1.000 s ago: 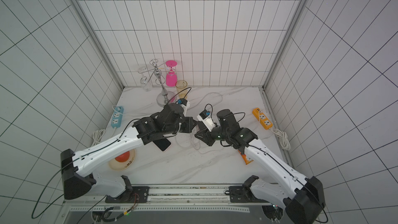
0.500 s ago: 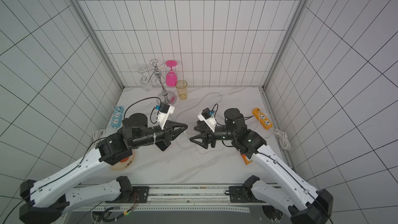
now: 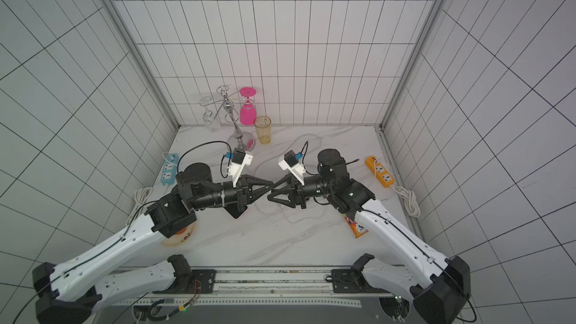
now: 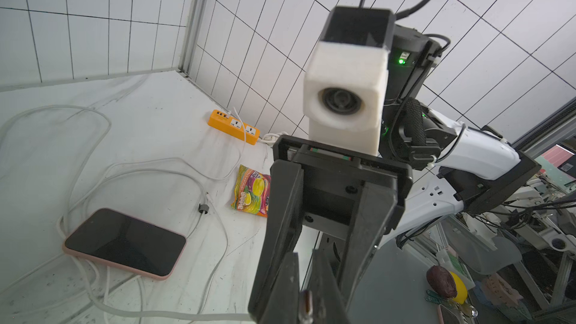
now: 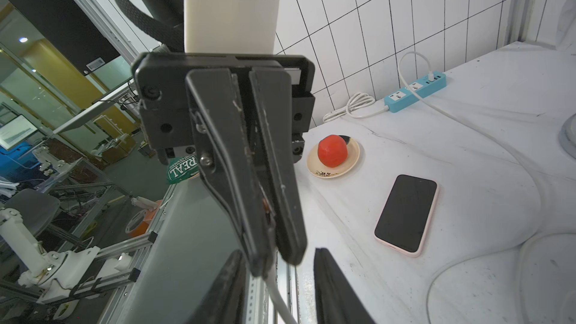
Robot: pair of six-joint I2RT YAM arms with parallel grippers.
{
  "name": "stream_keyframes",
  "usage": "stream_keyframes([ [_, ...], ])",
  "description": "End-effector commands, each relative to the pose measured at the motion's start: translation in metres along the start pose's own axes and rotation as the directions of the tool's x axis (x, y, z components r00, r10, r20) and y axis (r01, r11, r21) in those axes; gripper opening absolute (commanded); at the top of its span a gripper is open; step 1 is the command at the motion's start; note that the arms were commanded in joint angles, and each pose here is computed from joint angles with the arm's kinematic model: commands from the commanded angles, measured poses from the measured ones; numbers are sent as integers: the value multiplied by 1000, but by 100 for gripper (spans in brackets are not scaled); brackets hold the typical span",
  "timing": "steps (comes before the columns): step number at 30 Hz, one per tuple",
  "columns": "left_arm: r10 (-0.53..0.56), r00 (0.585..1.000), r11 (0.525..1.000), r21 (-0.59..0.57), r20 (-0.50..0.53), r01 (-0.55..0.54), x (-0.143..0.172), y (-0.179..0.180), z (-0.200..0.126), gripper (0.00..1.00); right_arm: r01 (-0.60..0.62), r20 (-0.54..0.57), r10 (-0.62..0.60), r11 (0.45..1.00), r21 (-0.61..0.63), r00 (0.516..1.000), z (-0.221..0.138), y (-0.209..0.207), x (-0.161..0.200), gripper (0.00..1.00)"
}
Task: Plug the charging cable into the phone
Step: Pick up the charging cable from the center of the board.
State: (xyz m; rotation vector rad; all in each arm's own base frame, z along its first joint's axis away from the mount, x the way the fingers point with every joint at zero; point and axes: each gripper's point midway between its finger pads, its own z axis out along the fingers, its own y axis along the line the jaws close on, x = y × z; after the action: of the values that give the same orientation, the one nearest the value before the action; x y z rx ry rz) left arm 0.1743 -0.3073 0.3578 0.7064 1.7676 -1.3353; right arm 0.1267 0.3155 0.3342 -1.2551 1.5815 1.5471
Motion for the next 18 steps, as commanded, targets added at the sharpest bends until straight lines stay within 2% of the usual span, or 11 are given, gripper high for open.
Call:
stream_keyframes([
  [1, -9, 1000, 997, 71, 21, 8, -5, -11, -1, 0, 30, 26, -29, 999, -39, 999, 1, 11, -10, 31],
  [16, -68, 997, 994, 84, 22, 66, -1, -5, -1, 0, 28, 51, -26, 998, -48, 998, 2, 11, -15, 1],
  [17, -79, 997, 995, 67, 22, 77, 0, -2, -1, 8, 27, 53, -25, 999, -39, 998, 2, 9, -15, 0],
  [18, -93, 995, 995, 38, 29, 92, 0, 3, -2, 32, 25, 53, -24, 999, -34, 998, 2, 8, -15, 0],
])
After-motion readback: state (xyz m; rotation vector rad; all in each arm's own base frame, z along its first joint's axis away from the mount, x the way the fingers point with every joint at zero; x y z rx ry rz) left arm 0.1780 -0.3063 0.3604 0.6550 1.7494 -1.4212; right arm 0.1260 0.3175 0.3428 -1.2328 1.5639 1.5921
